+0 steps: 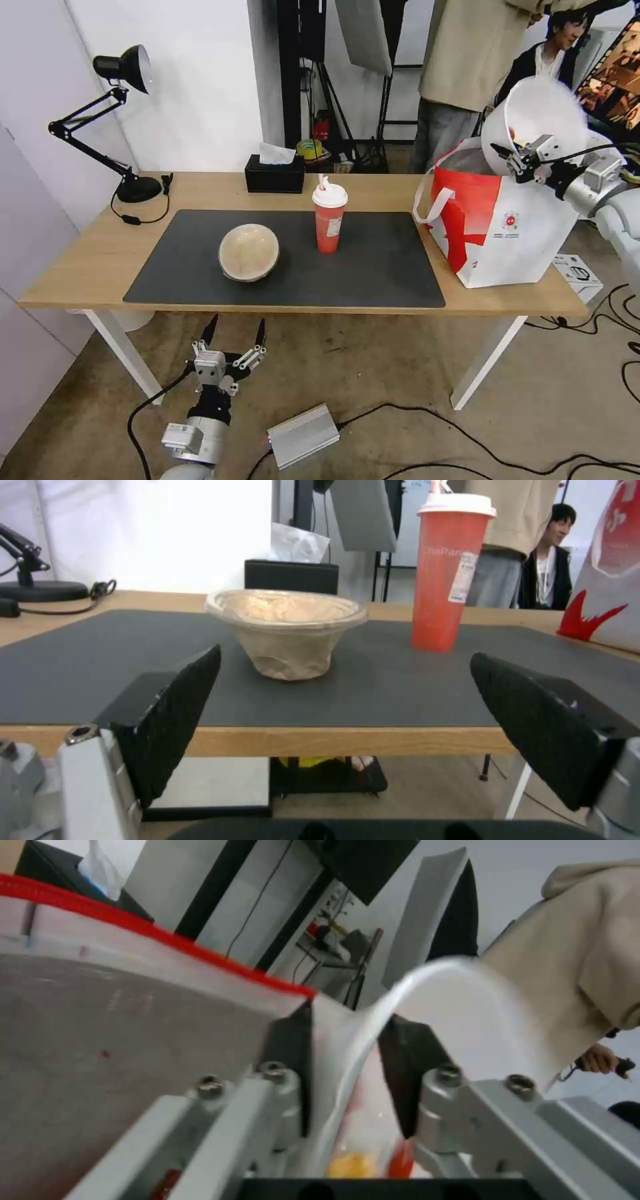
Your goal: Pick up the trash from the table and place it into the takeout bag.
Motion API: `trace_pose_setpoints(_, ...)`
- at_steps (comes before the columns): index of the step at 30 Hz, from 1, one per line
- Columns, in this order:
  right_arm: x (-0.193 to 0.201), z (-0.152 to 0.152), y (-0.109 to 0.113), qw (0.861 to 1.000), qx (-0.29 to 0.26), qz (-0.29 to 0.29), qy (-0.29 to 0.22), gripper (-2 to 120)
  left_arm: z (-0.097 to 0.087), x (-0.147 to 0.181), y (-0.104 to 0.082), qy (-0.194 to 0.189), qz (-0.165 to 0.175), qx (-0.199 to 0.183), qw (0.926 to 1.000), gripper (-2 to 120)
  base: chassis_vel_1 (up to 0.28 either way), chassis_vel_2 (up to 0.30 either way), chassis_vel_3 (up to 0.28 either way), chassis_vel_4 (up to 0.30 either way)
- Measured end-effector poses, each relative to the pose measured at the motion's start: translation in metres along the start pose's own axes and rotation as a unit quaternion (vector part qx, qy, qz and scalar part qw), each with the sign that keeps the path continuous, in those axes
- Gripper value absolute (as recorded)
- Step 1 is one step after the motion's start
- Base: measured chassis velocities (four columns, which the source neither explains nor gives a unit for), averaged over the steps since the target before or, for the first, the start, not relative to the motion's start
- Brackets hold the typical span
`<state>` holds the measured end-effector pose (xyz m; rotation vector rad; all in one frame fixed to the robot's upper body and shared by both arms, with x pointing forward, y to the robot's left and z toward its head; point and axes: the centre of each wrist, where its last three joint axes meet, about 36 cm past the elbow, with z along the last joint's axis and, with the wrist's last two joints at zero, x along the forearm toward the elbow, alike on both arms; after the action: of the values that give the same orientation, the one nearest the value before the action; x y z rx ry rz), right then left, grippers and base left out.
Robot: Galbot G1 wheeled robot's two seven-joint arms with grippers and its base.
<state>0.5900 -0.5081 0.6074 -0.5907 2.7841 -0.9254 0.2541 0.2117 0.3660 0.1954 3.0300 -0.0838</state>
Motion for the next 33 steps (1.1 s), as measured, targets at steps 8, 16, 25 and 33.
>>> trace_pose_setpoints(8,0.002,-0.003,0.0,1.0,0.001,0.002,-0.002,55,-0.002,0.001,0.0,-0.001,0.0,0.0,1.0,100,0.0,0.0,0.0,0.0)
trace_pose_setpoints(16,0.004,-0.006,-0.003,1.0,0.004,0.004,-0.002,88,-0.002,0.002,0.0,-0.002,-0.001,0.0,1.0,100,0.0,0.0,0.0,0.0)
trace_pose_setpoints(25,0.011,-0.019,-0.003,1.0,-0.002,0.007,-0.008,100,-0.004,0.001,0.0,-0.006,-0.001,0.0,1.0,100,0.0,0.0,0.0,0.0)
trace_pose_setpoints(33,0.025,-0.038,0.003,1.0,-0.004,0.006,-0.017,100,-0.01,0.001,0.0,-0.011,0.0,-0.002,0.9999,100,0.0,0.0,0.0,0.0)
